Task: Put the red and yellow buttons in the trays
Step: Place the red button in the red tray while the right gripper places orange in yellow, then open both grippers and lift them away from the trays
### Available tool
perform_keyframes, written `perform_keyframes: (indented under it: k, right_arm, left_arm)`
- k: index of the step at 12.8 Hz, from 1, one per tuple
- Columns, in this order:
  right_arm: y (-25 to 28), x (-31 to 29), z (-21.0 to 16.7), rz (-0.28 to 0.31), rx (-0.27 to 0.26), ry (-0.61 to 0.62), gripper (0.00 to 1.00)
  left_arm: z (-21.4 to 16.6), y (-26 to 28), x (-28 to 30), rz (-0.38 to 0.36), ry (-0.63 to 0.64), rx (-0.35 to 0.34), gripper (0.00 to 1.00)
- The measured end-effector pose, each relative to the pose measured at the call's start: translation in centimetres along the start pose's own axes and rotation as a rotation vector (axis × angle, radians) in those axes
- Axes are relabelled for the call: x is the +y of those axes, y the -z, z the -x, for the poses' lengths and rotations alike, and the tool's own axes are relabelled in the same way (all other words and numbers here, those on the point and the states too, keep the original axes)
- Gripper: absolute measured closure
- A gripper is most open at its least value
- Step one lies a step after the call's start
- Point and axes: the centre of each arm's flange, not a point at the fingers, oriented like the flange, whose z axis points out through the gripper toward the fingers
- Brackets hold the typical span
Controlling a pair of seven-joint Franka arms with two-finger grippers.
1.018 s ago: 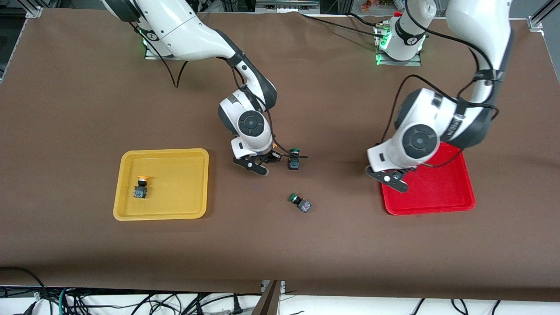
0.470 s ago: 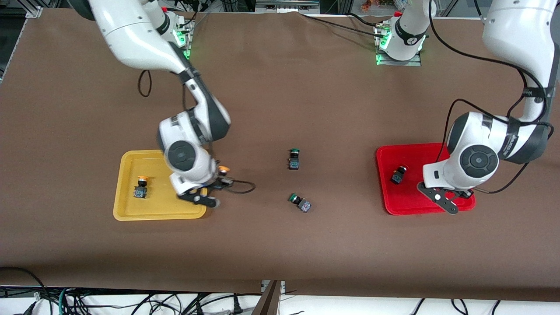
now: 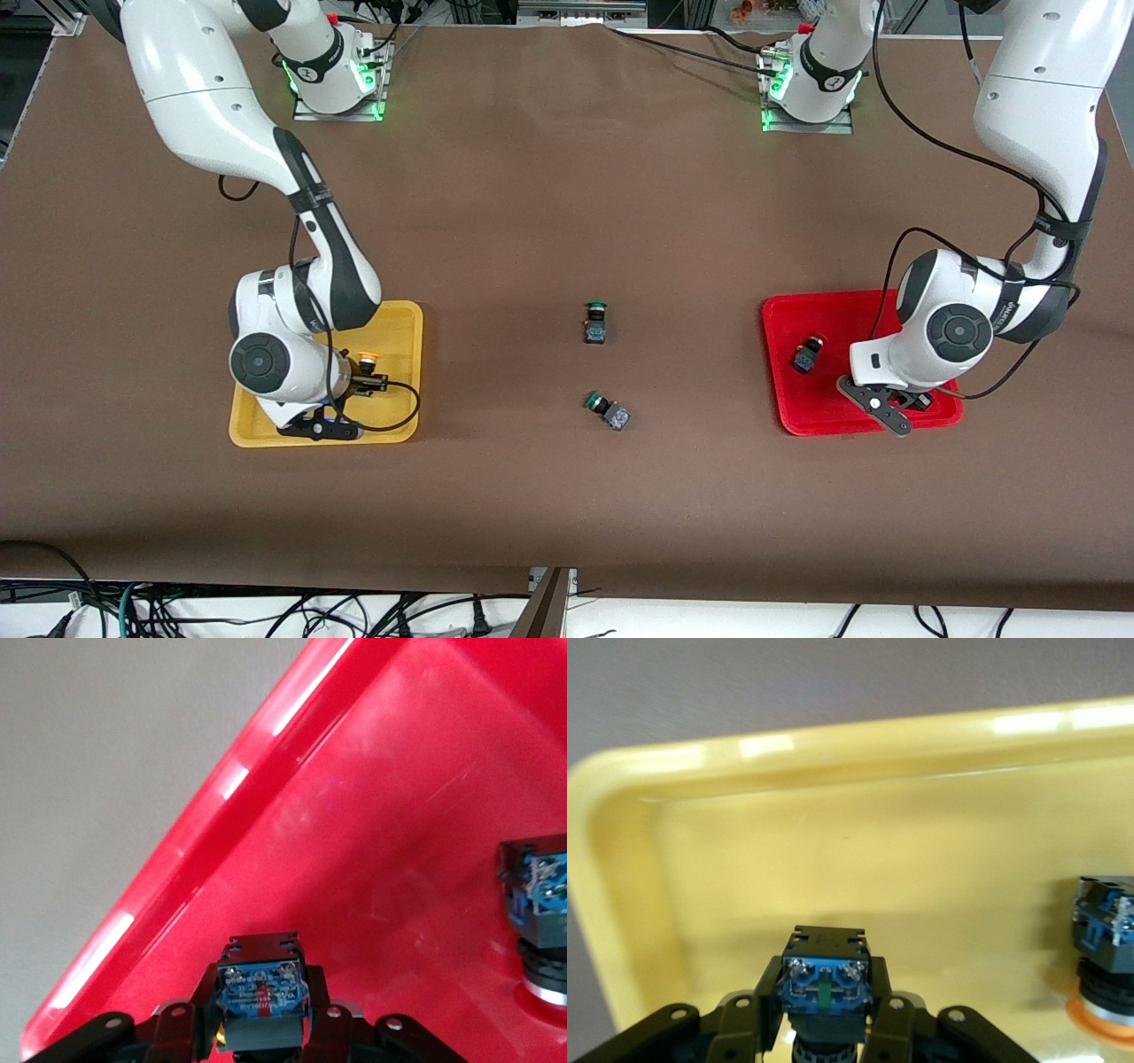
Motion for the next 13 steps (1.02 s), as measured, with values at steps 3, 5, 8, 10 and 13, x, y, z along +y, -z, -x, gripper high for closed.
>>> perform_keyframes:
  k: [3,5,8,10,13]
  right_arm:
    - [-0.4,-0.1,0.2,0.000,-0.005,0.009,0.42]
    - [1.1,-0.2,-0.2,-0.006,0.023,0.014,0.20]
    - [7.5,1.1,-0.5,-0.007,0.081,0.021,0.00]
    - [12.4,3.0,0.3,0.021,0.085,0.084,0.00]
    - [18.3,7.3,1.7,0.053,0.071,0.161,0.00]
  left_arm:
    - [0.1,0.3,-0.2,-0.004,0.003,0.005,0.46]
    - [-0.2,2.3,-0.5,-0.021,0.003,0.015,0.25]
    - [-0.7,8.9,0.6,-0.031,-0.010,-0.030,0.00]
    - [-0.5,13.5,1.5,-0.003,0.017,-0.046,0.00]
    - [1.4,20.5,0.5,0.100,0.115,-0.083,0.00]
